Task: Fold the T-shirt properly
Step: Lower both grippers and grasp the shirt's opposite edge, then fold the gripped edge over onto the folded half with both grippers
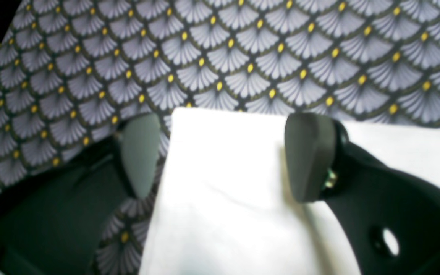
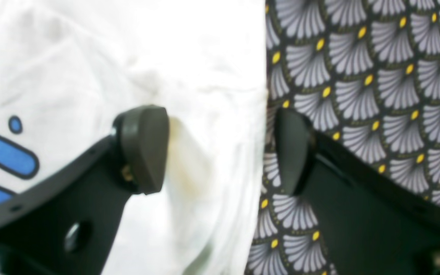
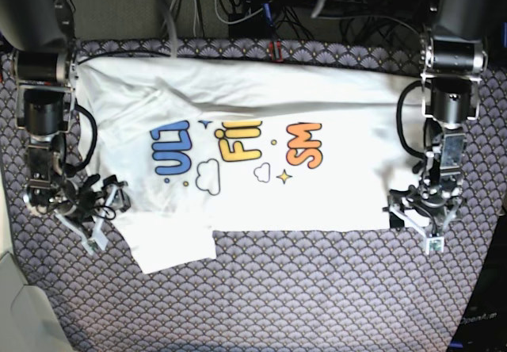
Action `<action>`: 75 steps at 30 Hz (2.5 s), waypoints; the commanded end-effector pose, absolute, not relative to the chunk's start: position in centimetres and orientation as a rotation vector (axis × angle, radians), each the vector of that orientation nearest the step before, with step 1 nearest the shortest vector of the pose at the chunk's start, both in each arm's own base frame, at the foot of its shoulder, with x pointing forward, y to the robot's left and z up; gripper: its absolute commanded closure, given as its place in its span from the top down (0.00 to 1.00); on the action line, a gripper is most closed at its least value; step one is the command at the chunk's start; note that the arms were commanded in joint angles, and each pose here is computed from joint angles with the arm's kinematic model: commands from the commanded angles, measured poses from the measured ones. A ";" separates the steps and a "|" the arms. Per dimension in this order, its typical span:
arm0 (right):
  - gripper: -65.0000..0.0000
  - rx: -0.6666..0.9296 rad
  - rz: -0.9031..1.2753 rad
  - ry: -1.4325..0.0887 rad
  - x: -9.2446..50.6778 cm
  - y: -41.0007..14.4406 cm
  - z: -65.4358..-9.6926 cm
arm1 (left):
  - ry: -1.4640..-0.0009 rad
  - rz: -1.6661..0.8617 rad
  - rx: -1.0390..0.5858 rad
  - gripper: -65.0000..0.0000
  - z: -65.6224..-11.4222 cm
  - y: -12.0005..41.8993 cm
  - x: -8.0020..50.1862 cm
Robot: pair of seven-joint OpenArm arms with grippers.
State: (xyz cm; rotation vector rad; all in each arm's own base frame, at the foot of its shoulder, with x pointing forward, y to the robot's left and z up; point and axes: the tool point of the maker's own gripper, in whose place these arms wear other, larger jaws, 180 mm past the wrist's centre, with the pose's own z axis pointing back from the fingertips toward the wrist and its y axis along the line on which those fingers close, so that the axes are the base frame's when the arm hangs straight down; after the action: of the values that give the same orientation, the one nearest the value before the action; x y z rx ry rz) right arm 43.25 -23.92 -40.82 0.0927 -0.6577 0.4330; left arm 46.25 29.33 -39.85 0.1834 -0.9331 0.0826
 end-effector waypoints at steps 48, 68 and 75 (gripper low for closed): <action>0.02 0.064 0.393 -0.638 41.8 -25.2 -42.1 | -0.944 0.155 0.207 0.20 -43.7 30.8 44.6; 0.00 0.011 0.451 -0.714 42.3 -25.4 -39.2 | -1.059 0.085 0.164 0.01 -37.9 27.9 46.4; 0.00 -0.062 0.477 -0.770 40.6 -25.9 -36.7 | -1.075 0.202 0.147 0.01 -35.7 29.7 44.5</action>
State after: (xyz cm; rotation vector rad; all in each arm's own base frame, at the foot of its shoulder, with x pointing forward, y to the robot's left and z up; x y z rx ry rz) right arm 39.58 -25.14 -38.24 -0.0398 -0.7316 0.4779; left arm 43.45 28.93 -37.75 0.1285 -1.0173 0.2005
